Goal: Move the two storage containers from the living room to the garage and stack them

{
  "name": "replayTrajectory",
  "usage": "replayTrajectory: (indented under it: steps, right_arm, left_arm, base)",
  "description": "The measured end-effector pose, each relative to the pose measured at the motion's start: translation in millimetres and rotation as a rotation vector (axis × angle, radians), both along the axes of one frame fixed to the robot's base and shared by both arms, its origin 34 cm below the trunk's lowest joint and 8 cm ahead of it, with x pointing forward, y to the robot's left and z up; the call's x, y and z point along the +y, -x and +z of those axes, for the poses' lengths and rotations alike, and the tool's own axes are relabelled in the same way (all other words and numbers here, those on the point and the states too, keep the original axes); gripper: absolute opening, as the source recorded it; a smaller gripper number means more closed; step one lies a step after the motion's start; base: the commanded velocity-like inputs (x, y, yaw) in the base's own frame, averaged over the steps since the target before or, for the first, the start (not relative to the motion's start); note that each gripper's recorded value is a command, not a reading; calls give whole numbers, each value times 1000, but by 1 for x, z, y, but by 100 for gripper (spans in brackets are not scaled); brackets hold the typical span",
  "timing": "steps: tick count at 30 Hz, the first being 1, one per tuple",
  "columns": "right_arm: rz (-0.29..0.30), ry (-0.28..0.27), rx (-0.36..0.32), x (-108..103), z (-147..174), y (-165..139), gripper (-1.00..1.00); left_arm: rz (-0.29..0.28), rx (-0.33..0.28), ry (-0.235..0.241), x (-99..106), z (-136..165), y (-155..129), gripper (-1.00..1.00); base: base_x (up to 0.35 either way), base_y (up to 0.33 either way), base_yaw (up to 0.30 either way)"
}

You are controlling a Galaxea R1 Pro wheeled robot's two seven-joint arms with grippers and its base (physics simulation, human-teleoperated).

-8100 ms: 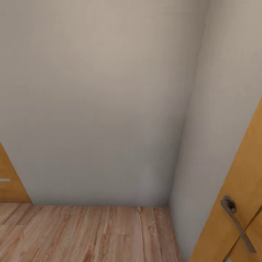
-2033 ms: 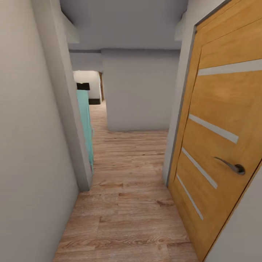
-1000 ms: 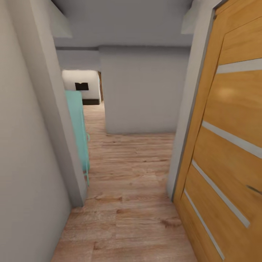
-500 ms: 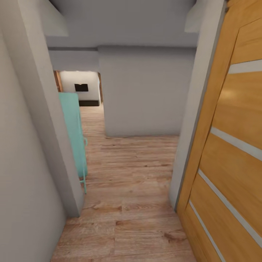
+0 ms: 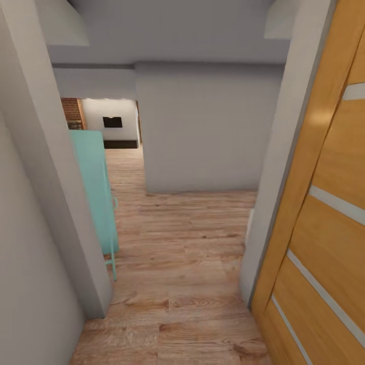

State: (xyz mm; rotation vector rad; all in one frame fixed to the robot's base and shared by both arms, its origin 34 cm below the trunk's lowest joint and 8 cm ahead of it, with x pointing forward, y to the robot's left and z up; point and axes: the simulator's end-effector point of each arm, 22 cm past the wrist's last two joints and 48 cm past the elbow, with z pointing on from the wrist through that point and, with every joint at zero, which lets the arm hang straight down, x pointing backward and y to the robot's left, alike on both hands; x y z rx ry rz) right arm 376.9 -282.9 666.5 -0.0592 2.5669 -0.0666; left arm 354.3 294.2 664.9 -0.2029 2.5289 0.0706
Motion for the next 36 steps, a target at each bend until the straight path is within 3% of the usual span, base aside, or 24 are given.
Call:
replayTrajectory:
  steps: [31, 36]
  right_arm:
    - [-1, 0, 0, 0, 0, 0, 100]
    - [-1, 0, 0, 0, 0, 0, 100]
  left_arm:
    - [0, 0, 0, 0, 0, 0, 100]
    - [0, 0, 0, 0, 0, 0, 100]
  base:
    - [326, 0, 1]
    - [326, 0, 152]
